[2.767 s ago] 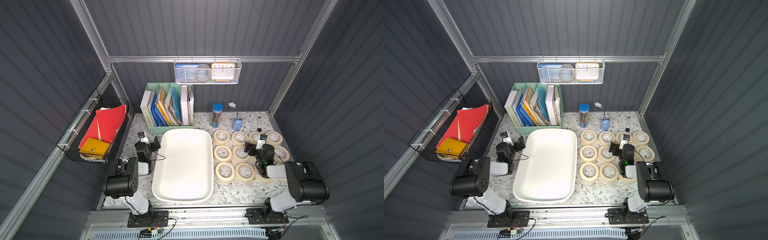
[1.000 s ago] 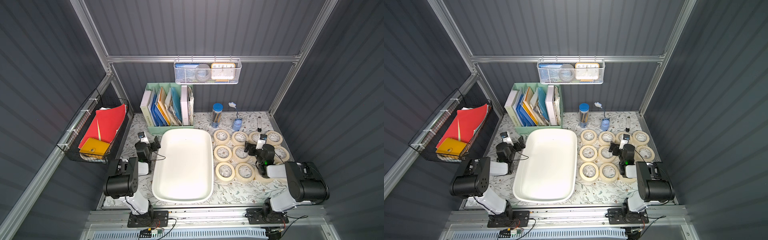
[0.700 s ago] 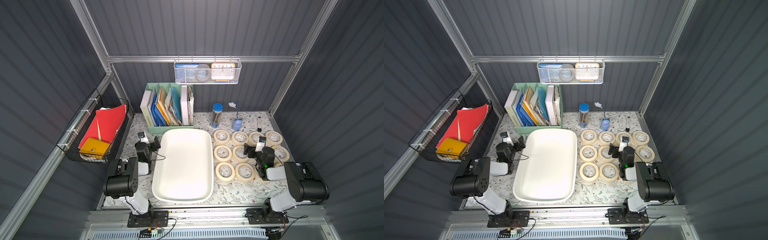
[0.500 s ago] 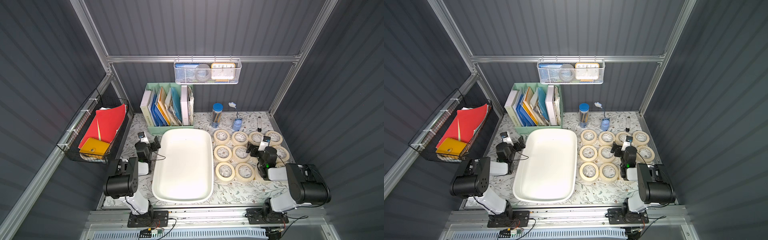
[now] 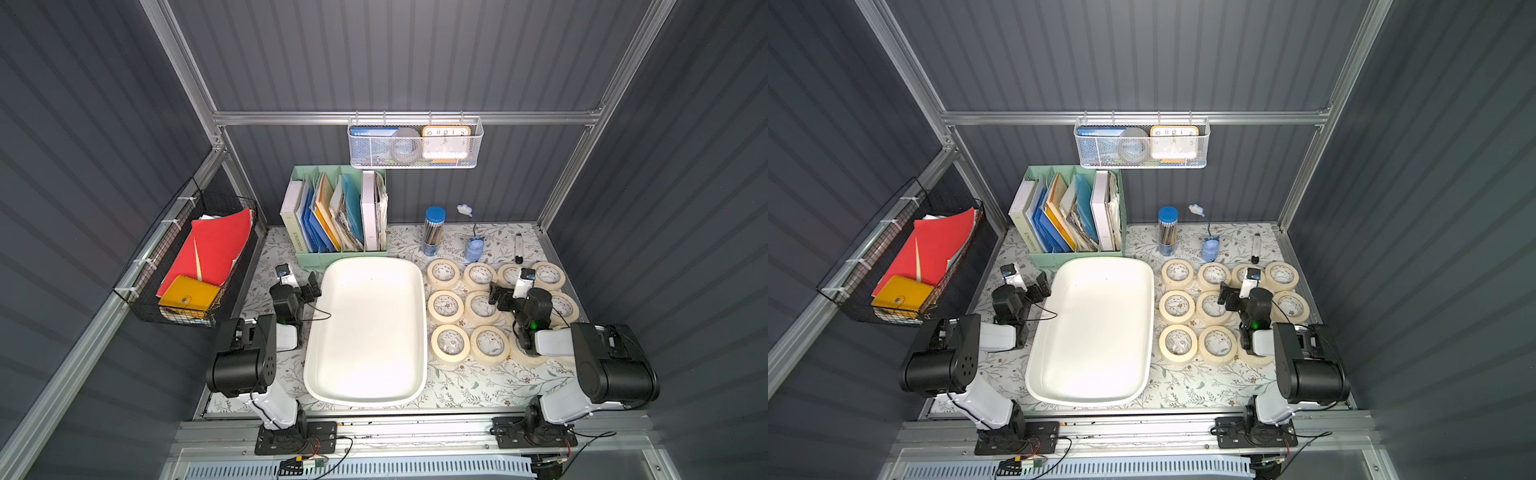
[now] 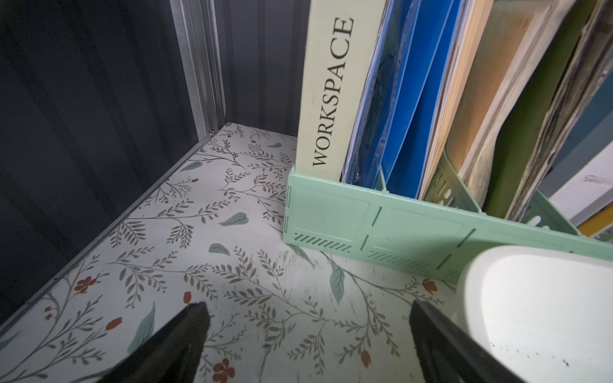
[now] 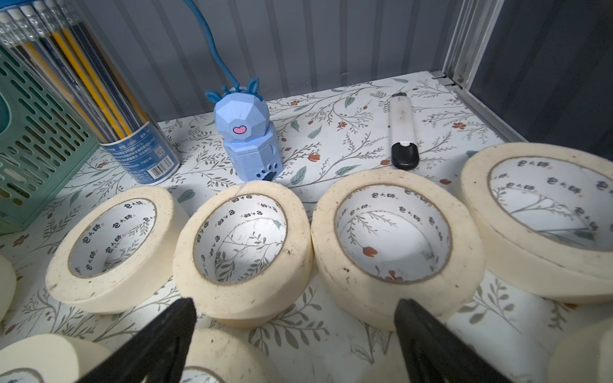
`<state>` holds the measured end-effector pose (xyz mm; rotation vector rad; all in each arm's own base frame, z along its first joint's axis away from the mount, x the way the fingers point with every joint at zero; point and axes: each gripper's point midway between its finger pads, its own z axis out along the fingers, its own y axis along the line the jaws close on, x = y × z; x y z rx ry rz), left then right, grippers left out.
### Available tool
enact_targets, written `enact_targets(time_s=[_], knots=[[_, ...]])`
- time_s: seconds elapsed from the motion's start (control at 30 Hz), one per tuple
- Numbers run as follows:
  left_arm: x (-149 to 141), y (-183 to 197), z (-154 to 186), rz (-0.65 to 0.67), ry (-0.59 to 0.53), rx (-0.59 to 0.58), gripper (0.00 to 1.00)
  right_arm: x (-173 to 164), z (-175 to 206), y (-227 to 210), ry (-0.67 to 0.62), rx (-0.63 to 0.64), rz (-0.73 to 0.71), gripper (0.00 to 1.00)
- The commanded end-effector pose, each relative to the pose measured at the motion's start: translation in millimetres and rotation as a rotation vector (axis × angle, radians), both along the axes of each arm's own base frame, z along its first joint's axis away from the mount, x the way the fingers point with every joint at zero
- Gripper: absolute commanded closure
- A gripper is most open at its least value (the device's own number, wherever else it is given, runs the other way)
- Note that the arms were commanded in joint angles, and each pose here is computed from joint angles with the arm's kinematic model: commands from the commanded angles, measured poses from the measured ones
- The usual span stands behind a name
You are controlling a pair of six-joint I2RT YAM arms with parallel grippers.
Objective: Take out the art tape in the storage box
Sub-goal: Reset both arms
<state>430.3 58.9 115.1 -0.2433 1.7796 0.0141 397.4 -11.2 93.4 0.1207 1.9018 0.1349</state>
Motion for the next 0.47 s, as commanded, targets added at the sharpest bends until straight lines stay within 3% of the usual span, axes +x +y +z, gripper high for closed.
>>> enact_targets(time_s=[0.0,0.43], knots=[[-6.8,-0.1,-30.8,0.006,0.113,0.004,0.00,2.0,1.9,2.8,-0.012,-0.006,0.015,0.01],[-6.8,0.0,-30.8,0.007,0.113,0.004,0.00,2.3,2.1,3.5,-0.011,-0.009,0.015,0.01]])
